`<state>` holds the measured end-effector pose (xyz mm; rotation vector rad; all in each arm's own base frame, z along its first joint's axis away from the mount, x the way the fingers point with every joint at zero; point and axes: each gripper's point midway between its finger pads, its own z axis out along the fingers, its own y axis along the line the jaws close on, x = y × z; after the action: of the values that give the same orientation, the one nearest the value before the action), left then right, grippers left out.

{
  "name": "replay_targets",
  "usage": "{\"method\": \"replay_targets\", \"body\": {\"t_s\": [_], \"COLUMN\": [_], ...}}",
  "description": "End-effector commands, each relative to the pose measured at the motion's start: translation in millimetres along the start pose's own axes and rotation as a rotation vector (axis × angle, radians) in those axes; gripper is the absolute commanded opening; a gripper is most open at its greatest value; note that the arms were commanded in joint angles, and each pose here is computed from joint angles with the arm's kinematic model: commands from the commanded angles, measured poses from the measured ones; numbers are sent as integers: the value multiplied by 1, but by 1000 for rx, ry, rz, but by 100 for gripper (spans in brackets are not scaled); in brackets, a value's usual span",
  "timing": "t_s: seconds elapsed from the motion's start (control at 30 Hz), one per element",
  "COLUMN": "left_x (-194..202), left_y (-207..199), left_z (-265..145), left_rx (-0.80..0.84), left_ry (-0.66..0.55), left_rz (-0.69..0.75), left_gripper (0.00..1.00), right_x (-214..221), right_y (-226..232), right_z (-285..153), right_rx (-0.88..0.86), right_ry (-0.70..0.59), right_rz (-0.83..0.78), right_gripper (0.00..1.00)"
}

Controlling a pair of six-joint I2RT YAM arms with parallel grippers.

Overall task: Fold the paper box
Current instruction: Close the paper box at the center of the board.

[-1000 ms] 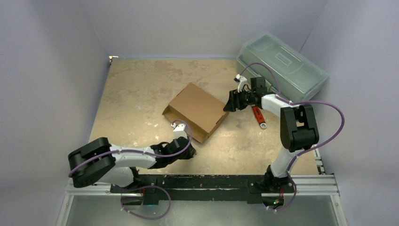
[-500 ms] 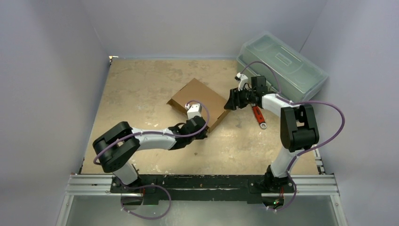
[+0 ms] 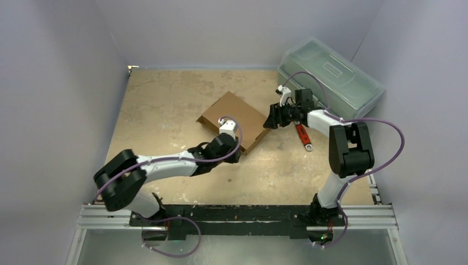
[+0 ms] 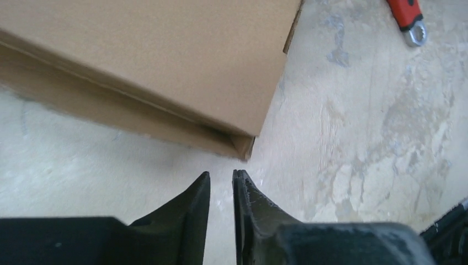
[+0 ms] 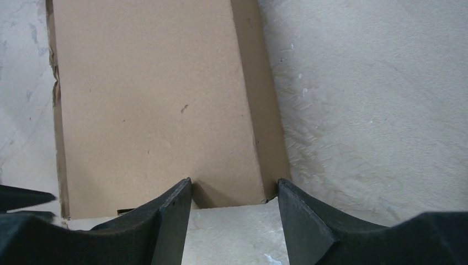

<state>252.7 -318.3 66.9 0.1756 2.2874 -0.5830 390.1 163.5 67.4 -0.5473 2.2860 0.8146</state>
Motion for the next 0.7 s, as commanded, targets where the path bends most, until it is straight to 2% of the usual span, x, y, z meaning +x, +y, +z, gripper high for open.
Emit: {"method": "replay_targets", "body": {"t_s": [0.0, 0.13, 0.27, 0.33, 0.47, 0.67], "left_x": [-18, -16, -26, -29, -46, -64], "left_y": [18, 74, 153, 181, 206, 219], "left_z": [-33, -46, -51, -48, -30, 3], "left_rx": [18, -104, -365, -428, -393, -390], "left_ry": [-95, -124, -214, -240, -271, -240], "left_rz": [47, -41, -249, -366, -501, -537], "left_gripper": [26, 31, 19, 17, 7, 0], "right_x": [38, 39, 40, 40, 41, 41], "right_y": [3, 2, 2, 2, 2, 3], "right_z": [7, 7, 8, 7, 8, 8], "right_rx": [-2, -2, -5, -3, -6, -12], "right_ry": [128, 132, 137, 137, 138, 139], "right_rz": [42, 40, 42, 43, 43, 44], "right_gripper": [61, 61, 61, 61, 61, 61]}}
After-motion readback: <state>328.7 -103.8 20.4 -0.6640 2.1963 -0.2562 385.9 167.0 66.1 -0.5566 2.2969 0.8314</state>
